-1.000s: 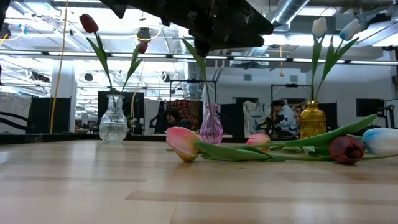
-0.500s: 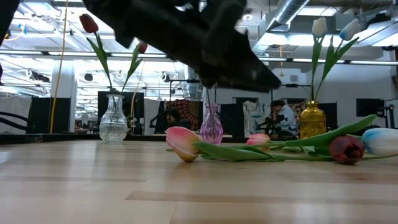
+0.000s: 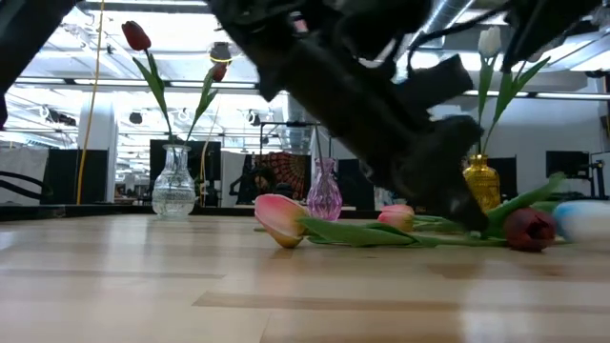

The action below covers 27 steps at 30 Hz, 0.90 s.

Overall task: Sort flowers into vase by color
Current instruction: Put the white flower into the yellow vase

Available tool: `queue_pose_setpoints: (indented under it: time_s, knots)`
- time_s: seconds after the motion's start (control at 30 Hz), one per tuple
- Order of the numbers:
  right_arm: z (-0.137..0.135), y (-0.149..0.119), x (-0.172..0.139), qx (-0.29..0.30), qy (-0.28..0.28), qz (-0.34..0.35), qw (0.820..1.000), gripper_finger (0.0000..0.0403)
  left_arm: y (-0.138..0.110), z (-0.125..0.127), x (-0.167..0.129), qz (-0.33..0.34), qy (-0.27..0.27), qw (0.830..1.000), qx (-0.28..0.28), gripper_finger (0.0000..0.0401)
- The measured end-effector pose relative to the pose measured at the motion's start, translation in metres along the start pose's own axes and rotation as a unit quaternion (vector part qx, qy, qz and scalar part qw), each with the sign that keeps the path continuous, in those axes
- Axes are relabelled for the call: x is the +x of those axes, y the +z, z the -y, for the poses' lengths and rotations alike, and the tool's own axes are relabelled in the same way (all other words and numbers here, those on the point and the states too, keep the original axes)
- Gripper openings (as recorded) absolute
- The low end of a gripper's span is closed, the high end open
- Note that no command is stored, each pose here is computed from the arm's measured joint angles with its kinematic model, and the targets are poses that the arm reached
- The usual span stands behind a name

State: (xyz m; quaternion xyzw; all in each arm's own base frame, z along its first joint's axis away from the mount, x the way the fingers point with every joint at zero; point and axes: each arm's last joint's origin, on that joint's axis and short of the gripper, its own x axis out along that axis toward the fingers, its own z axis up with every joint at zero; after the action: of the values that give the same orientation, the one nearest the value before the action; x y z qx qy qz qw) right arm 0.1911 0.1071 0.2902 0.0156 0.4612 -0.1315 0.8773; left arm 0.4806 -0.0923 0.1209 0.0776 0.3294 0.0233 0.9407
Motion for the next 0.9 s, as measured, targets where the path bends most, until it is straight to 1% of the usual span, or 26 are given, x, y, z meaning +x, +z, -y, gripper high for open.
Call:
queue_pose_setpoints:
  time_s: [0.07,0.17,0.33,0.43,0.53,0.63,0.7,0.8,0.9]
  knots:
    - [-0.001,-0.013,0.003,0.014,0.032,0.015,0.999,0.0240,0.006,-0.001,0.005,-0.009,0.007,1.000,0.002,0.0167]
    - [-0.005,-0.029,0.011,0.036,0.073,0.042,0.996,0.0240,0.009,-0.004,0.003,-0.029,0.026,0.999,0.007,0.0167]
    - [-0.017,-0.053,0.031,0.048,0.121,0.080,0.988,0.0240,0.008,-0.009,0.002,-0.048,0.042,0.998,0.010,0.0167]
    - [-0.023,-0.064,0.045,0.053,0.134,0.097,0.985,0.0240,0.005,-0.011,0.001,-0.069,0.042,0.997,0.011,0.0167]
    - [-0.026,-0.071,0.053,0.063,0.153,0.114,0.980,0.0240,0.001,-0.012,0.000,-0.085,0.043,0.995,0.015,0.0167]
    - [-0.027,-0.073,0.057,0.073,0.166,0.132,0.974,0.0240,0.001,-0.012,0.000,-0.085,0.044,0.995,0.014,0.0167]
    - [-0.028,-0.073,0.060,0.076,0.166,0.152,0.971,0.0240,0.001,-0.013,0.000,-0.086,0.044,0.995,0.014,0.0163]
    - [-0.028,-0.073,0.061,0.077,0.170,0.177,0.966,0.0240,0.000,-0.013,0.000,-0.092,0.045,0.995,0.015,0.0143]
    - [-0.027,-0.071,0.062,0.083,0.167,0.182,0.966,0.0240,-0.001,-0.013,0.000,-0.097,0.043,0.994,0.016,0.0113]
